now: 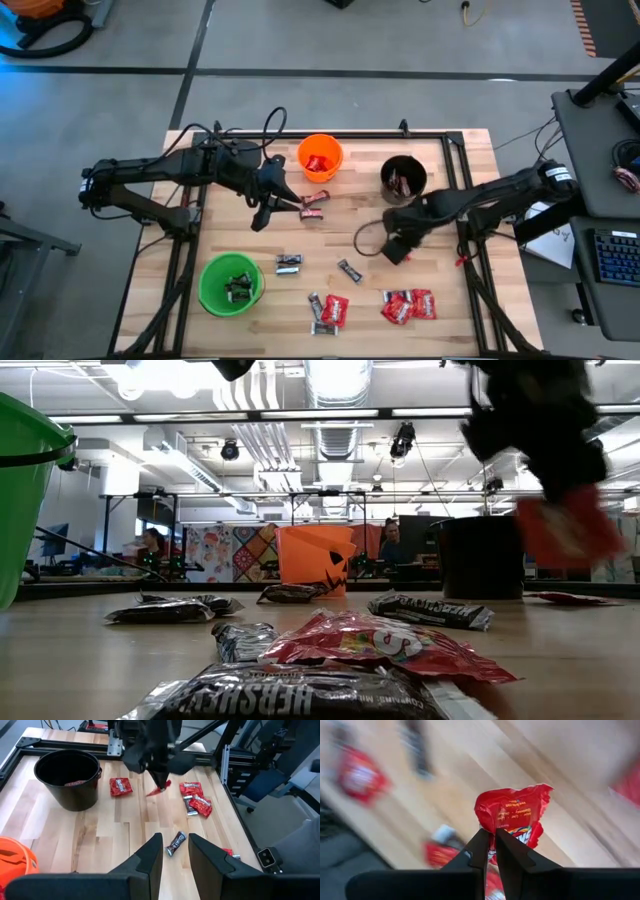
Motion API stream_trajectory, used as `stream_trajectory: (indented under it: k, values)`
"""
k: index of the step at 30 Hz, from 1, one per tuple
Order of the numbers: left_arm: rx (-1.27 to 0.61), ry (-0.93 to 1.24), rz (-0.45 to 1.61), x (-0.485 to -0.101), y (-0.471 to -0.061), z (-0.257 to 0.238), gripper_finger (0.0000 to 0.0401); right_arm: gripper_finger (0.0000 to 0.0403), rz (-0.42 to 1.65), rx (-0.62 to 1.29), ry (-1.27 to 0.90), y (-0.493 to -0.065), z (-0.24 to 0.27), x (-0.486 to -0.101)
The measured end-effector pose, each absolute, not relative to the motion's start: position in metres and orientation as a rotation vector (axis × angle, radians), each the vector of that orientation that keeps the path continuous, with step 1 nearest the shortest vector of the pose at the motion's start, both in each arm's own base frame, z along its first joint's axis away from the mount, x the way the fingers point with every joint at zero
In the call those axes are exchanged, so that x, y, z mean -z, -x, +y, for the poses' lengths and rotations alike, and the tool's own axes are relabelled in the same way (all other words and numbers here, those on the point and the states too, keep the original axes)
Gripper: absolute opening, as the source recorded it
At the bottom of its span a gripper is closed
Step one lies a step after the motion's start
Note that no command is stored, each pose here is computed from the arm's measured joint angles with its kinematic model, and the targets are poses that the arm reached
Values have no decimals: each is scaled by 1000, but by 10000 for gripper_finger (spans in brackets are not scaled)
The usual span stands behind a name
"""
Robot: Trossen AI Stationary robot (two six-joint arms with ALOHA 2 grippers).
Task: Sort candy
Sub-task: Put the red candy into the orange bucket
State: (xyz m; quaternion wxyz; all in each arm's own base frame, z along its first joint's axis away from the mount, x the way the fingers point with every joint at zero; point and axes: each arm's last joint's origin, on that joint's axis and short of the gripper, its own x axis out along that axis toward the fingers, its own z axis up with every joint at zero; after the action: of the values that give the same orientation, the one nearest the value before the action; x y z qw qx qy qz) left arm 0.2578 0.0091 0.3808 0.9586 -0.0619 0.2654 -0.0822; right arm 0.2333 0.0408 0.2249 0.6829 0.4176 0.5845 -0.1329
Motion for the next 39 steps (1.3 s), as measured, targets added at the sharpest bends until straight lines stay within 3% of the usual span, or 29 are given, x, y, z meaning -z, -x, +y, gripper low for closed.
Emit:
stream_trajectory:
  k: [11,19,27,39]
  values:
    - [152,178,566,-379,-256,9,78,26,742,222,-769,-286,-22,-331]
    - [136,231,560,-382,-251,9,78,19,481,212,-631,-308,-83,-366]
    - [113,274,581,-383,-246,9,78,9,427,290,-549,-338,-143,-359]
    - [53,358,696,-377,-233,8,78,9,618,389,-580,-383,-198,-287]
